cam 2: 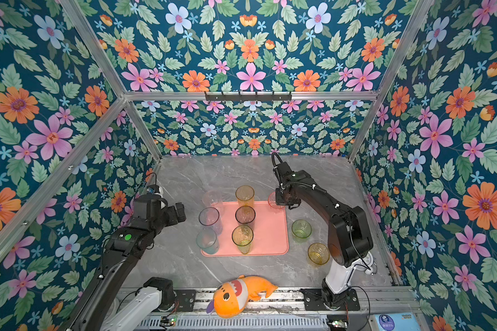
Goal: Place the glasses into the tray
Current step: Place the glass on the tray, then pick up the glass from the middle-right of the table.
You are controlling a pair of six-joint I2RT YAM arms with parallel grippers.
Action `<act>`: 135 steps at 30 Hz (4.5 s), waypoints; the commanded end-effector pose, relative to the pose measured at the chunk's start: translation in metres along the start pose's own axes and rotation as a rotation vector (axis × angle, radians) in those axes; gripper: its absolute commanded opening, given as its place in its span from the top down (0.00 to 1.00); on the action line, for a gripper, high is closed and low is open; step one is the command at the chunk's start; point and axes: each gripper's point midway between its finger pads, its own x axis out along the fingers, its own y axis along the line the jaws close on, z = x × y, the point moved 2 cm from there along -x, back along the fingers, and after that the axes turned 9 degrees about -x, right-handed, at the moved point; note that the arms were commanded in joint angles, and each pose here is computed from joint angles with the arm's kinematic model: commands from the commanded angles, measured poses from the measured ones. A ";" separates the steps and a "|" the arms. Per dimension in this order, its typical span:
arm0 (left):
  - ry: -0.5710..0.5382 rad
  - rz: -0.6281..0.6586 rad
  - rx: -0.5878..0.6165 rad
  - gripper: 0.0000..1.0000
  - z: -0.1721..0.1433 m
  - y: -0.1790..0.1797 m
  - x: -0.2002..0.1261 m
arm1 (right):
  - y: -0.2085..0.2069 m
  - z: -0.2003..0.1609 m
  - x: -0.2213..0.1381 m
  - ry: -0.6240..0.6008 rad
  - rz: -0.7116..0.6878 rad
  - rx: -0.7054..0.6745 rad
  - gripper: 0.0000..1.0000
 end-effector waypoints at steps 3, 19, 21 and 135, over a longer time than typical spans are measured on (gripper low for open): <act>-0.013 -0.004 -0.006 0.01 0.003 -0.001 0.000 | 0.003 0.007 0.010 -0.009 -0.004 0.006 0.95; -0.015 -0.005 -0.010 0.01 0.001 0.000 -0.001 | 0.004 0.012 0.023 0.022 -0.032 -0.013 0.96; -0.012 -0.008 -0.011 0.01 0.000 0.000 0.000 | 0.004 0.011 0.023 0.023 -0.032 -0.014 0.96; -0.002 -0.033 -0.019 0.01 -0.001 -0.008 0.014 | -0.086 -0.143 -0.053 -0.181 -0.047 0.357 0.39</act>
